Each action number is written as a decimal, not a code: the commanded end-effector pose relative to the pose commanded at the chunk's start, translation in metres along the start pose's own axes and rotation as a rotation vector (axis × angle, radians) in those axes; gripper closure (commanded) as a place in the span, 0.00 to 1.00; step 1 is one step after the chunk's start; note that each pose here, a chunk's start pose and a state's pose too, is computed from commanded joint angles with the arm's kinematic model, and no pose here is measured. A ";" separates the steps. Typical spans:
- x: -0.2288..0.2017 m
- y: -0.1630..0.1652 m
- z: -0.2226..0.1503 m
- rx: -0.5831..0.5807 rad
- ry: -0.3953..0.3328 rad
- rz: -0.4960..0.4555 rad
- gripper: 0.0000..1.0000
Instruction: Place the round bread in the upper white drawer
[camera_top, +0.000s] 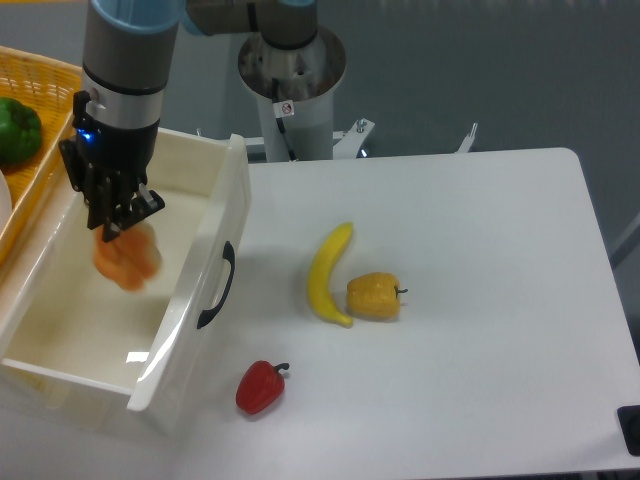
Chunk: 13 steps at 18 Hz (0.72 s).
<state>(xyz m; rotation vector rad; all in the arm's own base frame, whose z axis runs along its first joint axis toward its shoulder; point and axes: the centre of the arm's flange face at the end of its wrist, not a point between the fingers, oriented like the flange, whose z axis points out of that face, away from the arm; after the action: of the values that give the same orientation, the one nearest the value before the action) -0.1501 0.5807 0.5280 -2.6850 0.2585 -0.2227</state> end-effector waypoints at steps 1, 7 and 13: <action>0.000 0.000 0.000 0.000 0.000 -0.002 0.00; -0.005 -0.002 -0.001 0.002 -0.005 -0.017 0.00; -0.055 0.021 -0.010 0.002 -0.036 -0.101 0.00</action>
<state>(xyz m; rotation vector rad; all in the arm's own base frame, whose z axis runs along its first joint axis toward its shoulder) -0.2080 0.5698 0.5218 -2.7005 0.1111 -0.2046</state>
